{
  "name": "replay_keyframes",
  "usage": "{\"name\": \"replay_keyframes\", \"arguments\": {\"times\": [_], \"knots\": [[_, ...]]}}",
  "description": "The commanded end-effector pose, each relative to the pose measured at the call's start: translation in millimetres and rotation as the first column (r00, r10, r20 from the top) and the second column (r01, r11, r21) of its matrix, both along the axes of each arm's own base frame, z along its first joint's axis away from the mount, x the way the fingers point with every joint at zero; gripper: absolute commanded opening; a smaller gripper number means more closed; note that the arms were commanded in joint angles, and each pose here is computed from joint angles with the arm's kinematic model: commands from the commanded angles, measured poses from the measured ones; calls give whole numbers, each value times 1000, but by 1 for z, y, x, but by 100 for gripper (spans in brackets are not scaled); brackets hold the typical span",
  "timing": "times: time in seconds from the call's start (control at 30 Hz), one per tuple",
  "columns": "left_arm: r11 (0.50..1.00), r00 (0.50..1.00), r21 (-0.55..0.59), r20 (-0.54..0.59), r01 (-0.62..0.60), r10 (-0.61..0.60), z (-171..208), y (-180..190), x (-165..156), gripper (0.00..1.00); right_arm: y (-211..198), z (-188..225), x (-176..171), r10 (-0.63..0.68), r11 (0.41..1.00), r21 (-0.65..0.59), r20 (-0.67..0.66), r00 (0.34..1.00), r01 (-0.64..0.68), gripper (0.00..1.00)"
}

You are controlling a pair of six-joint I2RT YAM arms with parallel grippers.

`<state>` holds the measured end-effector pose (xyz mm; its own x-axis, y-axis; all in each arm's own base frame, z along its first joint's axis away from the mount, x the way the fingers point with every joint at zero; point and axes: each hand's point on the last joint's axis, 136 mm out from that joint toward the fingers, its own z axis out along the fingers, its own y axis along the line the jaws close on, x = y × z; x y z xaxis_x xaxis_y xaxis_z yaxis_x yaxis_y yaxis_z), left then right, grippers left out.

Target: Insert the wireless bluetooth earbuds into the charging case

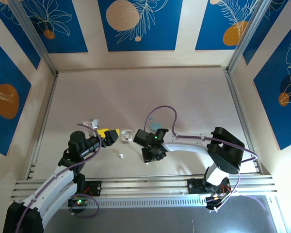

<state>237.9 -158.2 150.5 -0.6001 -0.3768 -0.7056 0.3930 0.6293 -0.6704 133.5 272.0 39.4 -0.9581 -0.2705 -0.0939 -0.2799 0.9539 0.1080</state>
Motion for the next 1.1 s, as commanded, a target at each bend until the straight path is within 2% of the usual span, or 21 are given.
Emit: {"name": "replay_keyframes", "arguments": {"times": [0.0,0.5,1.07], "knots": [[1000,999,6,43,3,-3,12,-1,2,100,10,7,1,18,1000,17,14,1000,-18,42],[1000,999,6,44,3,-3,12,-1,1,100,-9,-11,0,-19,996,-87,-18,1000,17,43],[1000,999,9,44,-2,2,12,0,1,100,-24,-4,-6,-46,997,-58,-5,999,46,42]]}}
